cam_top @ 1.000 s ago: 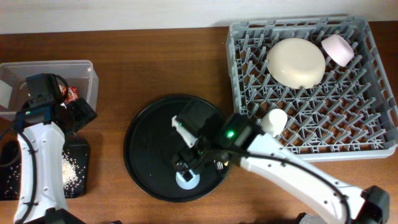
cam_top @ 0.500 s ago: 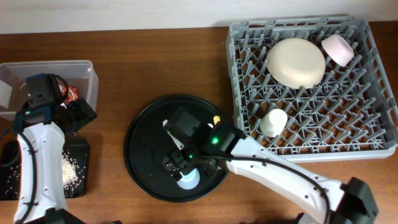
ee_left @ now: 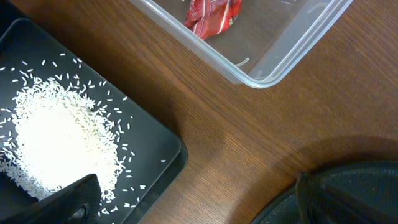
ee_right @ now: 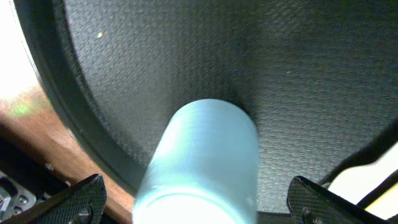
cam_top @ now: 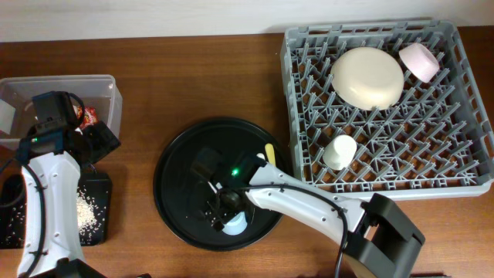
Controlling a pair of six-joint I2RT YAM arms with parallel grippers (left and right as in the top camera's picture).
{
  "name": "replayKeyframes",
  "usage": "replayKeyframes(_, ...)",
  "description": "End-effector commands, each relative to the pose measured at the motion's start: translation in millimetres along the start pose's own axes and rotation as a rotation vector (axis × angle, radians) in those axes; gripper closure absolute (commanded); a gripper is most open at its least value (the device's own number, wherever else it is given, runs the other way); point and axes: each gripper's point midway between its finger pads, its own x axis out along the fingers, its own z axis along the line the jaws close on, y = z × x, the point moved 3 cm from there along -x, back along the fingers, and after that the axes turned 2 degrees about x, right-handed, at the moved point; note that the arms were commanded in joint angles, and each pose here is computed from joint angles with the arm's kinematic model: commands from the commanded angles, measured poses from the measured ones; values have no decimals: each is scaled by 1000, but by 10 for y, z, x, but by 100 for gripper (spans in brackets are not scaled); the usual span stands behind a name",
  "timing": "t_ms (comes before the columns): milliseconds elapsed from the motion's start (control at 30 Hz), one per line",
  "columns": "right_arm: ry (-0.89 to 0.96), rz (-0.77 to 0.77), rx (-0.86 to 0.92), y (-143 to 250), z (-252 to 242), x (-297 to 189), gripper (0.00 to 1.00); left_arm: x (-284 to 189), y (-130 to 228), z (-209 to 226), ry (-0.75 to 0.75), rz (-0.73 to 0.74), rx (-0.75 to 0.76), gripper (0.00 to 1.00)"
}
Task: Sort waste into correct bins and load items into the dishwasher rack
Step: 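Move the right gripper to the light-blue cup and grasp it, then lift the light-blue cup off the tray with the right gripper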
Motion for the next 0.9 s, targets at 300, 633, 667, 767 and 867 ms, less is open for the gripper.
replayKeyframes(300, 77, 30, -13, 108, -38, 59, 7, -16, -30, -6, 5, -8, -16, 1)
replayKeyframes(633, 78, 15, -15, 119, -69, 173, 7, -16, -30, -6, 5, -8, -16, 1)
replayKeyframes(667, 78, 14, -15, 119, -68, 175, 7, -16, -30, -6, 5, -8, -16, 1)
replayKeyframes(767, 80, 18, -15, 134, -79, 191, 7, -16, -30, -6, 5, -8, -16, 1)
replayKeyframes(867, 80, 17, -14, 131, -77, 192, 11, -16, -30, -6, 5, -8, -16, 1)
